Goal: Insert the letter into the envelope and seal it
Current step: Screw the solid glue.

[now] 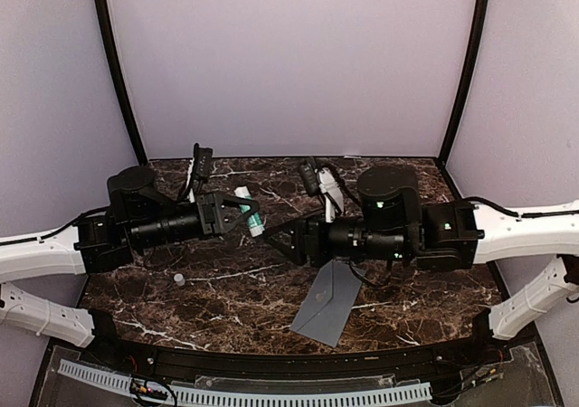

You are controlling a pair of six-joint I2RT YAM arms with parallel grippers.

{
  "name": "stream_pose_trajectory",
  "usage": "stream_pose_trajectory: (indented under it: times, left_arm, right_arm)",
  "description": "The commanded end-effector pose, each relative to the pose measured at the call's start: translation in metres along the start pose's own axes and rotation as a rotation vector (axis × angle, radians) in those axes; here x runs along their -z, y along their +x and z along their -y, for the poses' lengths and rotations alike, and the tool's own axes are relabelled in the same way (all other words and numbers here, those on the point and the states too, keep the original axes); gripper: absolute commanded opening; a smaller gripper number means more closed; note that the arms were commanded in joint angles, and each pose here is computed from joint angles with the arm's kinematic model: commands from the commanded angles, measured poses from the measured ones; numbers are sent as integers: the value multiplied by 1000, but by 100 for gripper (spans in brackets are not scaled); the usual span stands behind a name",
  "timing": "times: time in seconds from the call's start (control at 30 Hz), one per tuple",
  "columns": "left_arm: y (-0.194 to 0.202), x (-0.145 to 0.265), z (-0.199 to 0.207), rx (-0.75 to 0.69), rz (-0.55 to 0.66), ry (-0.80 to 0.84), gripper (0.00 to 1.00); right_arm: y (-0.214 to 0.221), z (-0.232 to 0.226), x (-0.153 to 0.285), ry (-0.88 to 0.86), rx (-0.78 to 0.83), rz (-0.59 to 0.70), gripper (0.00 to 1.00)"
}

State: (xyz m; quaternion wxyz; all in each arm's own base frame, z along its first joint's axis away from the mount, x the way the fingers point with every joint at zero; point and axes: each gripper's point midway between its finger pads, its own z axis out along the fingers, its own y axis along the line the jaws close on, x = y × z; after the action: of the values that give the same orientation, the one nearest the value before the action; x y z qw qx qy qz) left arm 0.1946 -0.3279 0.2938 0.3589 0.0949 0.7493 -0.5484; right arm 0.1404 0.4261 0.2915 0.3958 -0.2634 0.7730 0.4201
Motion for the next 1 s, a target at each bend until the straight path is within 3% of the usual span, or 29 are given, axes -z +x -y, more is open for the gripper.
stream_pose_trajectory:
  times: [0.0,0.2,0.4,0.57,0.7,0.9,0.97]
  left_arm:
    - [-11,18,51,-119,19,222,0]
    - [-1,34,91,-184,-20,456,0]
    - [1,46,113,-203,-22,597,0]
    - [2,45,116,-198,-31,617,0]
    - [2,46,116,-200,-29,615,0]
    - [1,47,117,-200,-29,619,0]
    - [2,47,117,-201,-29,619,0]
  right_arm:
    - [-11,-32,23,-355,-138,71,59]
    - [-22,-54,53,-597,-163,121,71]
    - [-21,-75,52,-731,-164,86,70]
    - [-25,-86,43,-760,-159,81,70]
    - [-26,-96,40,-791,-153,72,63]
    - [-25,-105,39,-824,-149,70,41]
    - [-25,-106,38,-831,-150,71,37]
